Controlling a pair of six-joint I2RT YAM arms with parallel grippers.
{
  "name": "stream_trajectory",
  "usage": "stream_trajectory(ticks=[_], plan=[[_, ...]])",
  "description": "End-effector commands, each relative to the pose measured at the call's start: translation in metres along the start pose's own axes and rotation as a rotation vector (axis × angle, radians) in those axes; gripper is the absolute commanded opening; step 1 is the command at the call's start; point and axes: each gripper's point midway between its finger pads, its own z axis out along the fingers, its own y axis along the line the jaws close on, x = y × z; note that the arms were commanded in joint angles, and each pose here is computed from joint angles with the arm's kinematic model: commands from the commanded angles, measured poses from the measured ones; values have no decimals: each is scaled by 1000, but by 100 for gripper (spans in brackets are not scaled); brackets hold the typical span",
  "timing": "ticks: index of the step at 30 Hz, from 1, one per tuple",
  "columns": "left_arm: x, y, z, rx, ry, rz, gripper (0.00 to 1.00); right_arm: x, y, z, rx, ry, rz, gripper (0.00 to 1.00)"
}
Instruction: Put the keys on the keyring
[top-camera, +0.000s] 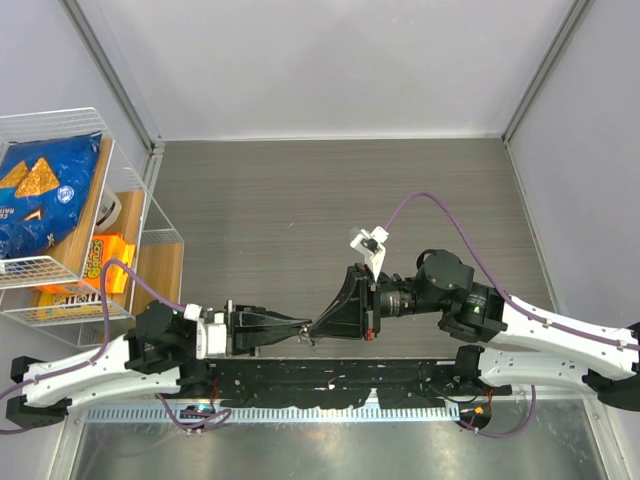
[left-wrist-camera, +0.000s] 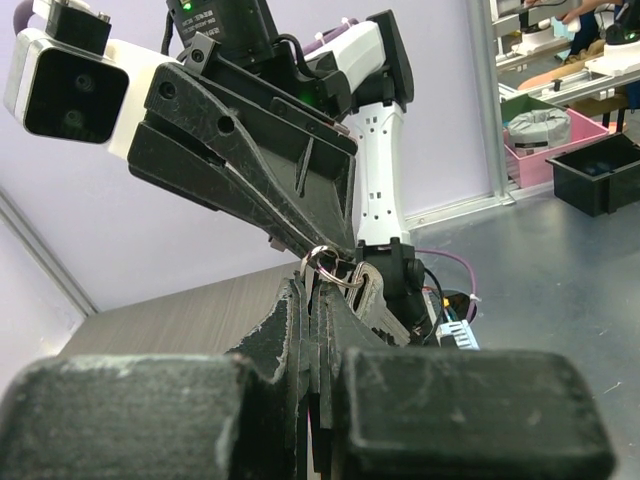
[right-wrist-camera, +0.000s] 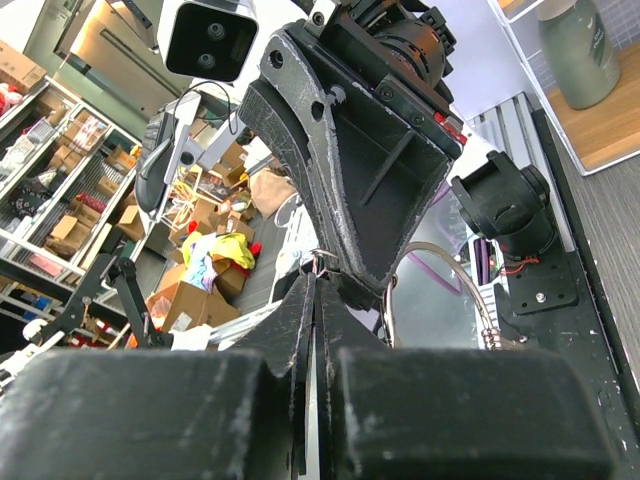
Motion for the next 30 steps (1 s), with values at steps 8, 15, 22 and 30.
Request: stream_trajectory(ticks=[8,15,22,30], plan=[[-1,11,-2,-41,49,41,0,-28,24,-11,-32,-111,-55,6],[0,12,-1,-45,56,27,1,-30,25,-13,-31,-118,-58,6],[8,18,2,-78,84,20,3,-32,23,-13,-17,-130,-65,6],[23,25,5,-112,133,24,17,-35,22,-16,-1,-145,-73,6]])
